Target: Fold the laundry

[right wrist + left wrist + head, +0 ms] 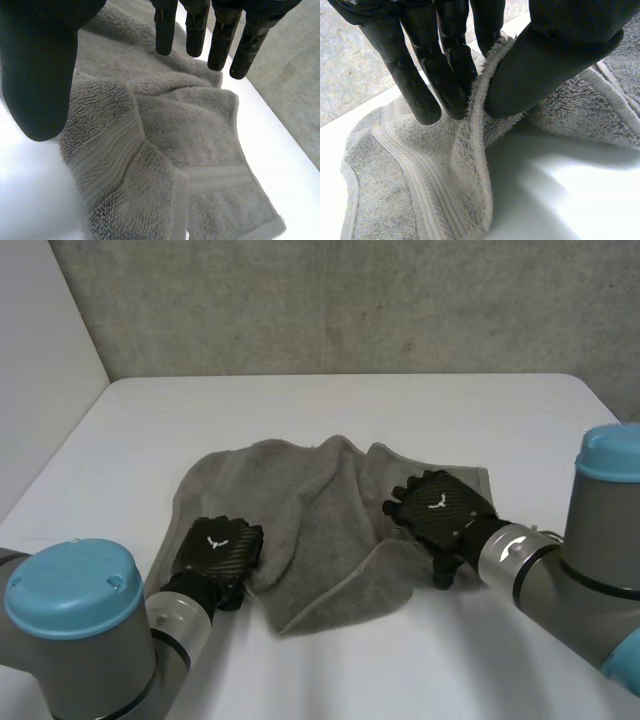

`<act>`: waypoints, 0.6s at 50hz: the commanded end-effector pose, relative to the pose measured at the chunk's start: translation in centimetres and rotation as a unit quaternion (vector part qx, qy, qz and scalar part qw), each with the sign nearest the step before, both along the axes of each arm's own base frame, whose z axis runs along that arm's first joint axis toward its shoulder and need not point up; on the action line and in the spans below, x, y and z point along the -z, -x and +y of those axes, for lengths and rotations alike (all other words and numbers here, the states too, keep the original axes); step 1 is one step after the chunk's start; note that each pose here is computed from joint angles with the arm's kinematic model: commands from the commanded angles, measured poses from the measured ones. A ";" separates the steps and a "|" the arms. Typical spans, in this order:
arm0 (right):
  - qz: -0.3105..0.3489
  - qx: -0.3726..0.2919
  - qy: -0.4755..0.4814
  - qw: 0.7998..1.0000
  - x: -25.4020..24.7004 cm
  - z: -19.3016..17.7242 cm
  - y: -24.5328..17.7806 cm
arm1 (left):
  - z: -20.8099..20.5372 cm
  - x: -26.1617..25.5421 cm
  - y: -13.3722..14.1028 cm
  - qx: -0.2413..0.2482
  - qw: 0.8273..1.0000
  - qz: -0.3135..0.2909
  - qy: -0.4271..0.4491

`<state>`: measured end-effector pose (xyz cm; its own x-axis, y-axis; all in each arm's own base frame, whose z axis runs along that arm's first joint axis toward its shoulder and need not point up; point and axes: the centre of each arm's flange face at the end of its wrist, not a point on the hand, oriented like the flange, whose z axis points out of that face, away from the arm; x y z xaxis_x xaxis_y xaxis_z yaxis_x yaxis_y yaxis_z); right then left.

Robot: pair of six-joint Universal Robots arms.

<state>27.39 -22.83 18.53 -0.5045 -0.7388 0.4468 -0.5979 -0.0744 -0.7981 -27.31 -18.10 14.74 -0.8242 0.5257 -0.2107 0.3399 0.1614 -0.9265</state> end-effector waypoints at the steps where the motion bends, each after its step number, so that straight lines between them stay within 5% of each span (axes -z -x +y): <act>1: -0.068 0.056 -0.036 0.995 -2.1 -0.6 1.3 | -0.2 -1.9 -0.3 -0.005 1.000 0.016 0.022; 10: -0.143 0.117 -0.090 0.979 -3.2 -1.5 2.6 | 0.5 -2.5 -0.8 -0.006 1.000 0.006 0.009; 24: -0.114 0.121 -0.169 0.972 -3.0 -4.4 1.8 | -1.3 -4.3 -3.1 -0.054 0.998 0.020 0.022; 30: -0.098 0.103 -0.219 0.965 -1.6 -5.0 0.7 | -1.4 -4.2 -3.3 -0.037 0.999 0.028 0.015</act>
